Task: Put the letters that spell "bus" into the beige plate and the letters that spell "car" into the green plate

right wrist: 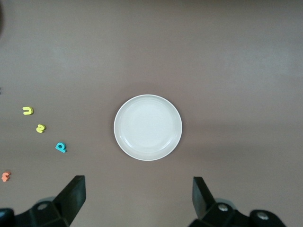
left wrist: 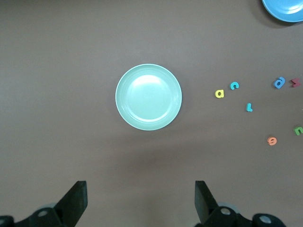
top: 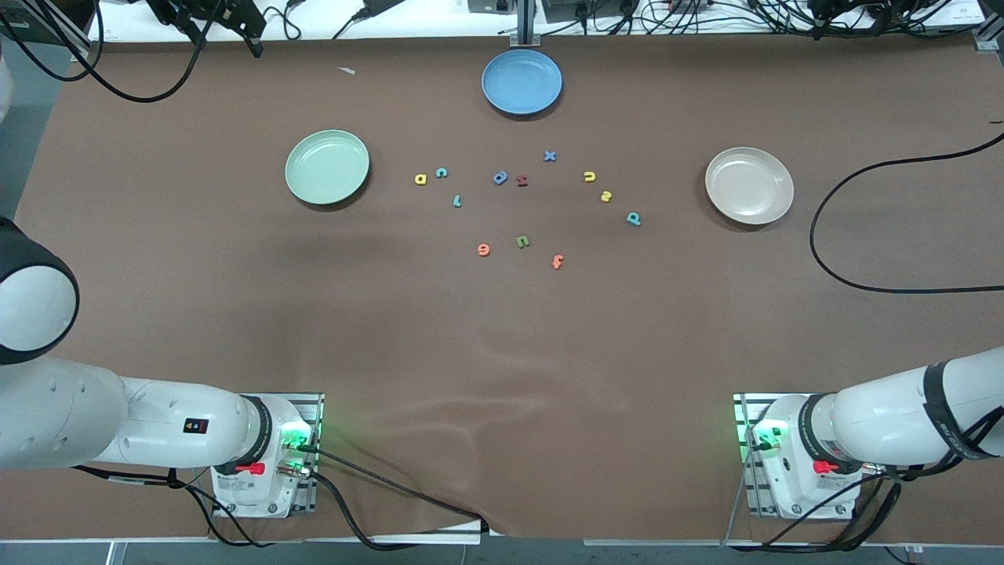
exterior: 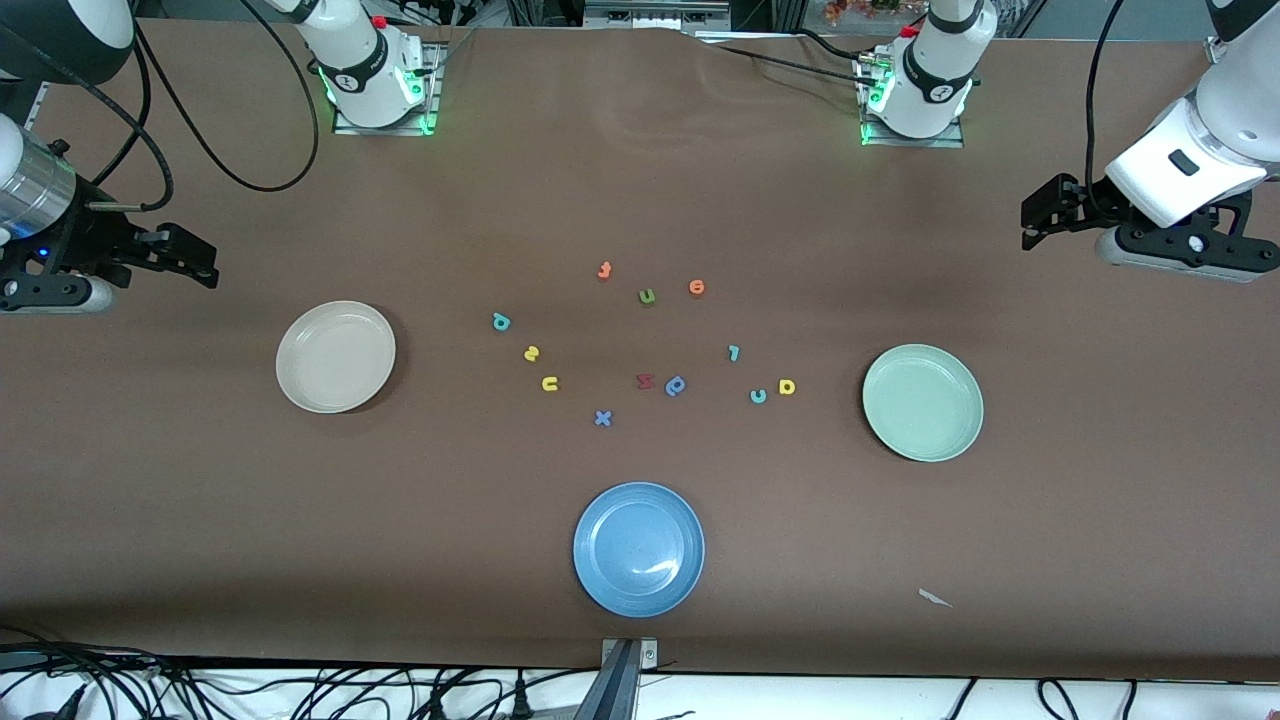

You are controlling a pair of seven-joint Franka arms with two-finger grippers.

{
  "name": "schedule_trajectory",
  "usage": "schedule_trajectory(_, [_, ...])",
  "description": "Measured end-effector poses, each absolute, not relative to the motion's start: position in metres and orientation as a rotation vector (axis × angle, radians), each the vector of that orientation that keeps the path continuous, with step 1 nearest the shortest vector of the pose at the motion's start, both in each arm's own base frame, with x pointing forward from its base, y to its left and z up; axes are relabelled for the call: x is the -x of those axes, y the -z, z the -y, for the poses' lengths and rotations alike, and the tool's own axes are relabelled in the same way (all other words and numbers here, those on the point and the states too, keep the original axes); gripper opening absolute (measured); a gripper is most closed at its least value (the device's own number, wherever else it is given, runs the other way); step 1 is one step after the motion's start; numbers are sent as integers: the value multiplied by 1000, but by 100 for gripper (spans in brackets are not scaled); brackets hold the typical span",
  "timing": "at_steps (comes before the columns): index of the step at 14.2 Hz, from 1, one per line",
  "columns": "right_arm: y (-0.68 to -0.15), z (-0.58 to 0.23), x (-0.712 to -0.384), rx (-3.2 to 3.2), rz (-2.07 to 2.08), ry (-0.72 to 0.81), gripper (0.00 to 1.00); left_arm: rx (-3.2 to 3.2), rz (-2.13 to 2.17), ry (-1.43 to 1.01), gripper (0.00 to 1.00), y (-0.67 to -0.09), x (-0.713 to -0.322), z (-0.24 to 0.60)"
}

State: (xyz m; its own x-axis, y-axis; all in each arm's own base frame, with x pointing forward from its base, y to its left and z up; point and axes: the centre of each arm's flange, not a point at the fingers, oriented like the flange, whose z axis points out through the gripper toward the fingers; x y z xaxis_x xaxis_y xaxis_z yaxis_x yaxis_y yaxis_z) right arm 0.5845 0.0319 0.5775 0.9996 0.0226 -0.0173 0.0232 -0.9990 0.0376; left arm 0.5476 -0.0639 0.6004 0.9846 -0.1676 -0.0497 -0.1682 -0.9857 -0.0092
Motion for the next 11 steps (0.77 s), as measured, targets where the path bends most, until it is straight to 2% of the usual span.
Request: schedule_trajectory(11, [-578, -33, -586, -3104, -39, 12, 100, 3116, -265, -82, 100, -600, -547, 65])
